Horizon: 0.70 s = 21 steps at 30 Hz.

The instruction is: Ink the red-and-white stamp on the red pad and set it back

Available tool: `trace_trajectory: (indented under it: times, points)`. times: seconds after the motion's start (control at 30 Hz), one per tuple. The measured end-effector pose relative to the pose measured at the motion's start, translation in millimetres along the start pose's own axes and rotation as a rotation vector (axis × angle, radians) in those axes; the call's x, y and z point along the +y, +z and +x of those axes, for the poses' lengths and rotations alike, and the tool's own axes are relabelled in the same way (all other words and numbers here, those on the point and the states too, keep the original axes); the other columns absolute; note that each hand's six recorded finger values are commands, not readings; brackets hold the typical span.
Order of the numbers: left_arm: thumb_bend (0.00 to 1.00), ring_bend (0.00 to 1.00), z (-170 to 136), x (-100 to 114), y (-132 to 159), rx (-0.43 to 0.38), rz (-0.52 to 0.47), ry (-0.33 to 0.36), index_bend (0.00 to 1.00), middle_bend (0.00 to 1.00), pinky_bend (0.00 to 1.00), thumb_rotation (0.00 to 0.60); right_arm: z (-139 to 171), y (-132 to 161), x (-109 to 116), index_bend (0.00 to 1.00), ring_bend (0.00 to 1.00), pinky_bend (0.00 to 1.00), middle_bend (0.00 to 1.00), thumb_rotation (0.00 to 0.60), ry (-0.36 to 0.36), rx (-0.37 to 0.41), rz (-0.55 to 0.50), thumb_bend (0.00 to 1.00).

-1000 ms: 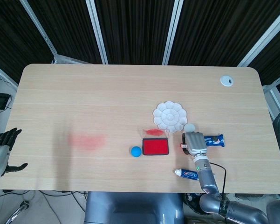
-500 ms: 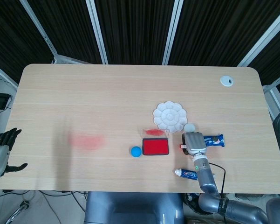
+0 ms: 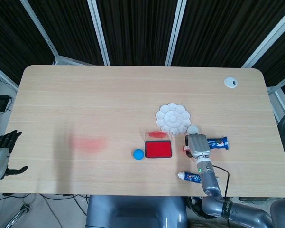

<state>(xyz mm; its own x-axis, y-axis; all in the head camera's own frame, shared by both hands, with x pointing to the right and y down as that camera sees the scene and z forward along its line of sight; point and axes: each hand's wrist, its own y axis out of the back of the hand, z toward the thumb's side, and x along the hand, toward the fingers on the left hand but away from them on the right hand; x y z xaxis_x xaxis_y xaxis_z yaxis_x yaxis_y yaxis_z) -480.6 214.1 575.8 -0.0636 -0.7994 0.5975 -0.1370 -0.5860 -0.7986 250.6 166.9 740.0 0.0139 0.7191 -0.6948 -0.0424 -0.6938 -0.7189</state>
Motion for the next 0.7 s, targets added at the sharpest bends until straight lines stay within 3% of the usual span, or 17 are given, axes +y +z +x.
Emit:
trace_trajectory:
  times: [0.4,0.7]
  points:
    - [0.03,0.0,0,0,0,-0.002,0.001,0.001,0.0,0.0,0.0,0.6,2,1,0,0.37,0.35,0.39,0.34,0.6,0.005,-0.001,0.001,0.15]
    - [0.03,0.0,-1,0,1,-0.005,0.001,0.003,0.0,0.0,0.0,0.6,11,4,6,0.32,0.32,0.37,0.3,0.6,-0.008,0.018,-0.011,0.14]
